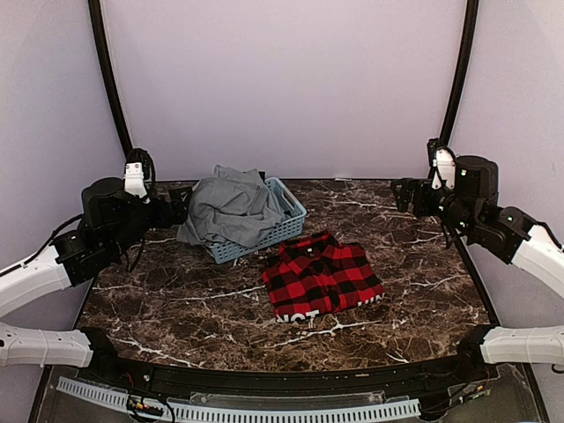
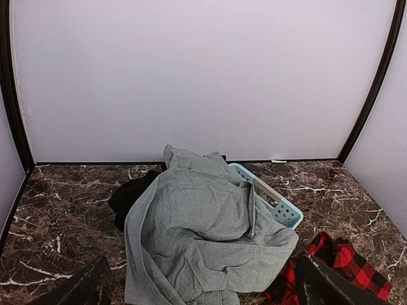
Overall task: Fold and stack the long sleeve shirts
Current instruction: Move the bin to the corner of the board.
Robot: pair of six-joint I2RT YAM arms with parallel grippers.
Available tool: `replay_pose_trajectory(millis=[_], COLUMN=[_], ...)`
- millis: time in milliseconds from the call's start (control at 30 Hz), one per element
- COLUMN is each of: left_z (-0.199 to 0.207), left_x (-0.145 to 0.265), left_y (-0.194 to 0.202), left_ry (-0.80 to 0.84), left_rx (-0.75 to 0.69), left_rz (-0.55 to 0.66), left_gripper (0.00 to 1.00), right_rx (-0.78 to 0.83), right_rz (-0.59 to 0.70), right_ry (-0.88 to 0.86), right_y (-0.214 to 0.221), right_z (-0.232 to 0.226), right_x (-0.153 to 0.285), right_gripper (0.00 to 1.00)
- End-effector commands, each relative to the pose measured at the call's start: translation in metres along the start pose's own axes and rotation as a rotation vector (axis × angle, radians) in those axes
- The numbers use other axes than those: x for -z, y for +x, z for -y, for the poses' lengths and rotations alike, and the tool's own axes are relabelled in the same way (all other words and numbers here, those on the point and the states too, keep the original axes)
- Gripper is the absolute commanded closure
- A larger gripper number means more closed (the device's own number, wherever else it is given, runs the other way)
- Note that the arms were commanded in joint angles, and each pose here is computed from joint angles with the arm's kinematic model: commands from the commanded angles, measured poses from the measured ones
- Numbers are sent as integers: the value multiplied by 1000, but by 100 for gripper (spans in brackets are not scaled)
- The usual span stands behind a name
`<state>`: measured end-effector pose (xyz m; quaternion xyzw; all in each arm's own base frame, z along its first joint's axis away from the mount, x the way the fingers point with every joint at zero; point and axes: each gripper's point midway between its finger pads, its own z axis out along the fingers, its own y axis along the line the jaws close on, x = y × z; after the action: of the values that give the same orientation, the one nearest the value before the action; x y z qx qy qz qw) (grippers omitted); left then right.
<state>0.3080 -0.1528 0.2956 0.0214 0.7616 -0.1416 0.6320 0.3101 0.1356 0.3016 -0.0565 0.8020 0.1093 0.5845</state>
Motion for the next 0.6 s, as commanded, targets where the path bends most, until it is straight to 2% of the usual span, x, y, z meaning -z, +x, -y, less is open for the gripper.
replay_pose_trajectory(millis=[0, 267, 467, 567], left_z=[0, 15, 45, 64], left_x=[0, -10, -26, -33], left_y=[-3, 5, 36, 65], left_ry=[7, 64, 201, 299], left_rx=[-5, -19, -104, -135], left_rz=[13, -46, -203, -333], left_gripper=[1, 1, 1, 3], right_rx=[4, 3, 6, 3], right_rz=[44, 16, -20, -26], right_ry=[-8, -4, -10, -24], right_y=[-6, 1, 8, 13], right_z=[-1, -2, -4, -6], right_x=[3, -4, -9, -11], right_gripper=[1, 1, 1, 1])
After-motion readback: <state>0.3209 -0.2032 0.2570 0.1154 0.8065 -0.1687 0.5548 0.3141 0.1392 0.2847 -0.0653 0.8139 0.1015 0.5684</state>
